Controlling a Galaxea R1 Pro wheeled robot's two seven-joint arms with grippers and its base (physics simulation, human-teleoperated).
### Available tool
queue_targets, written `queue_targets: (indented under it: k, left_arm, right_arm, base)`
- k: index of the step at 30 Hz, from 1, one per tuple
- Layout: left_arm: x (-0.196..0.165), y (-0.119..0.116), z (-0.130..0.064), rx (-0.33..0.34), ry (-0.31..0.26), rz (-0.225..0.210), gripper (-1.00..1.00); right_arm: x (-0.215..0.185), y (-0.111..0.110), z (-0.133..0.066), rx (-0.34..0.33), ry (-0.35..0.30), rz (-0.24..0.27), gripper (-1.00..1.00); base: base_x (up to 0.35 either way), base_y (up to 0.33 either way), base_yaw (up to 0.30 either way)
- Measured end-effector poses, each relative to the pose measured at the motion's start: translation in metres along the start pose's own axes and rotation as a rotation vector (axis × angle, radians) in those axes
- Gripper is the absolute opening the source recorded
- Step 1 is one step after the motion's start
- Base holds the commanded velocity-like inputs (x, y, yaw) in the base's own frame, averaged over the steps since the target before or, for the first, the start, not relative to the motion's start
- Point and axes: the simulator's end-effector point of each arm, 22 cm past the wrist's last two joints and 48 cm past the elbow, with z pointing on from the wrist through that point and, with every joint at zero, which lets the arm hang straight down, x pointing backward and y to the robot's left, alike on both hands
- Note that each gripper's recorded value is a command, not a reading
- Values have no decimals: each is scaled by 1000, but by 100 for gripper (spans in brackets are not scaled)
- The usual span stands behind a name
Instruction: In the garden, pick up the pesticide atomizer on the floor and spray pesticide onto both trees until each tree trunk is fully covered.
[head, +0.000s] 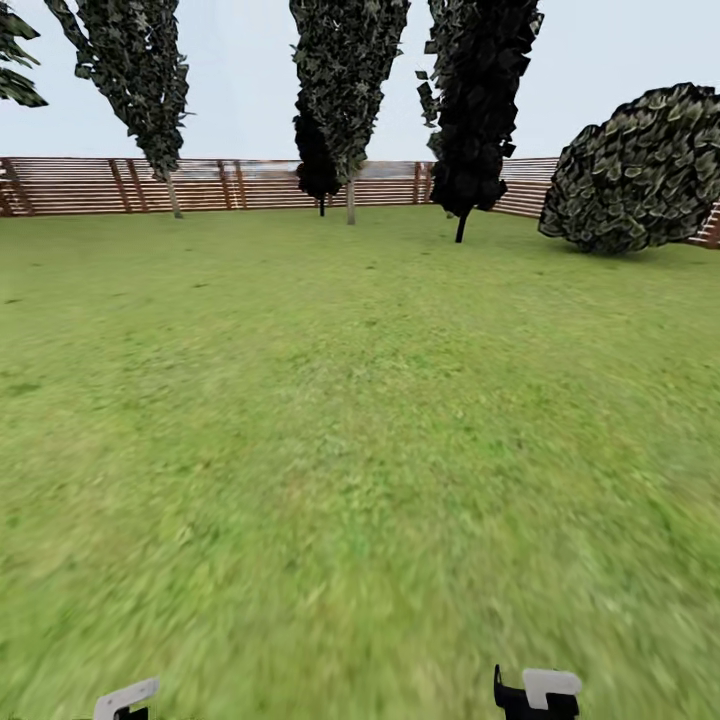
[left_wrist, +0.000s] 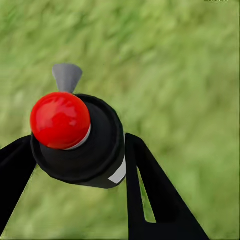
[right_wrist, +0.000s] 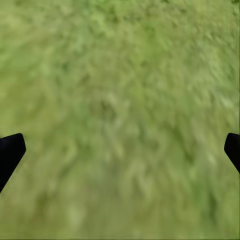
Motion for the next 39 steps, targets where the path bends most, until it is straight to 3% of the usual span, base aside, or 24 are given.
queue_targets:
  k: [8, 23, 39]
  left_arm:
    - [0, 1, 0, -1, 0, -2, -100]
    - [0, -1, 0, 2, 1, -1, -100]
    - [0, -1, 0, 1, -1, -2, -100]
  right_arm:
    - [0, 0, 0, 0, 0, 0, 100]
    - [0, 0, 0, 0, 0, 0, 100]
    - [0, 0, 0, 0, 0, 0, 100]
  base:
    - [187, 180, 283]
    - [23, 6, 283]
    - [291, 151, 283]
